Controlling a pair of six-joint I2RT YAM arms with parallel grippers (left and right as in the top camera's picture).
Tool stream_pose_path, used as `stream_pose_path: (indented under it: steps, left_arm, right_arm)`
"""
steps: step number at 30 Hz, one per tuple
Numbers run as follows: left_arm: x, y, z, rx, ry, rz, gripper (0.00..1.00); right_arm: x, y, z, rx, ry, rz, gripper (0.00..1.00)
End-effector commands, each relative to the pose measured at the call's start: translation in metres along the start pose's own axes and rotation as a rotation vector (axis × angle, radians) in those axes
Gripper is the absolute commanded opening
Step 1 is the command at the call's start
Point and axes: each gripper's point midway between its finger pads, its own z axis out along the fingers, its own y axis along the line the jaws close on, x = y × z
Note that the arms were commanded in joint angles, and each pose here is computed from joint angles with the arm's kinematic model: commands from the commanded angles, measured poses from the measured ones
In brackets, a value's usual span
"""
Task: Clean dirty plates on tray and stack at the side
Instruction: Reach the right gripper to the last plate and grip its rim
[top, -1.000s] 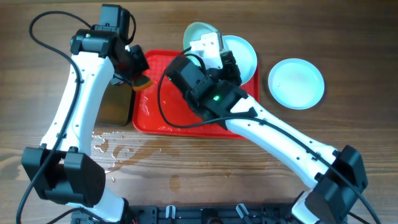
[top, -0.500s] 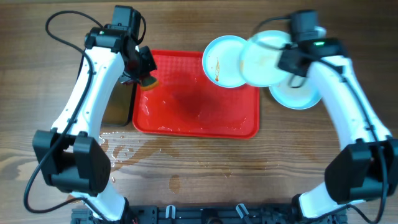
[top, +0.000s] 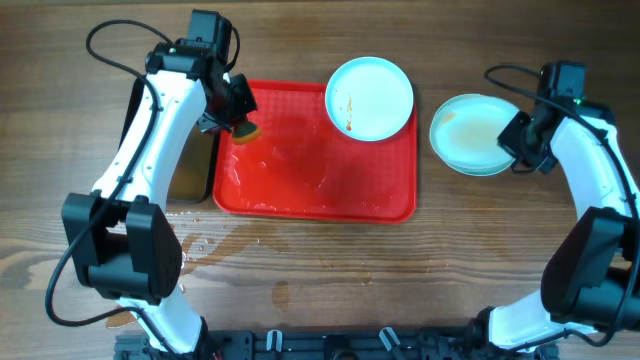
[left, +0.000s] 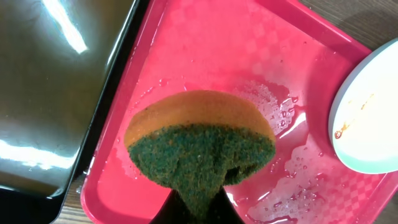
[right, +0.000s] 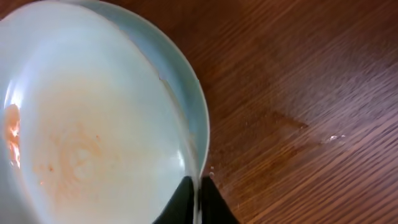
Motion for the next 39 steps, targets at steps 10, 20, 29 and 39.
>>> stream_pose_path:
  steps: [10, 20, 29, 39]
  left_arm:
    - [0.005, -0.014, 0.004, 0.024, 0.009, 0.043, 0.04]
    - [0.005, -0.023, 0.004, 0.038, -0.005, 0.062, 0.04]
    - [0.008, -0.022, 0.004, 0.031, 0.007, 0.063, 0.04]
    - [0.006, -0.024, 0.004, 0.039, -0.004, 0.065, 0.04]
  right_arm:
    - [-0.01, 0.1, -0.059, -0.395, -0.036, -0.168, 0.47]
    - [0.061, 0.212, -0.035, -0.438, -0.007, -0.262, 0.55]
    - [0.089, 0.208, 0.023, -0.32, 0.104, -0.226, 0.47]
    - [0.134, 0.224, 0.037, -0.37, 0.248, -0.312, 0.05]
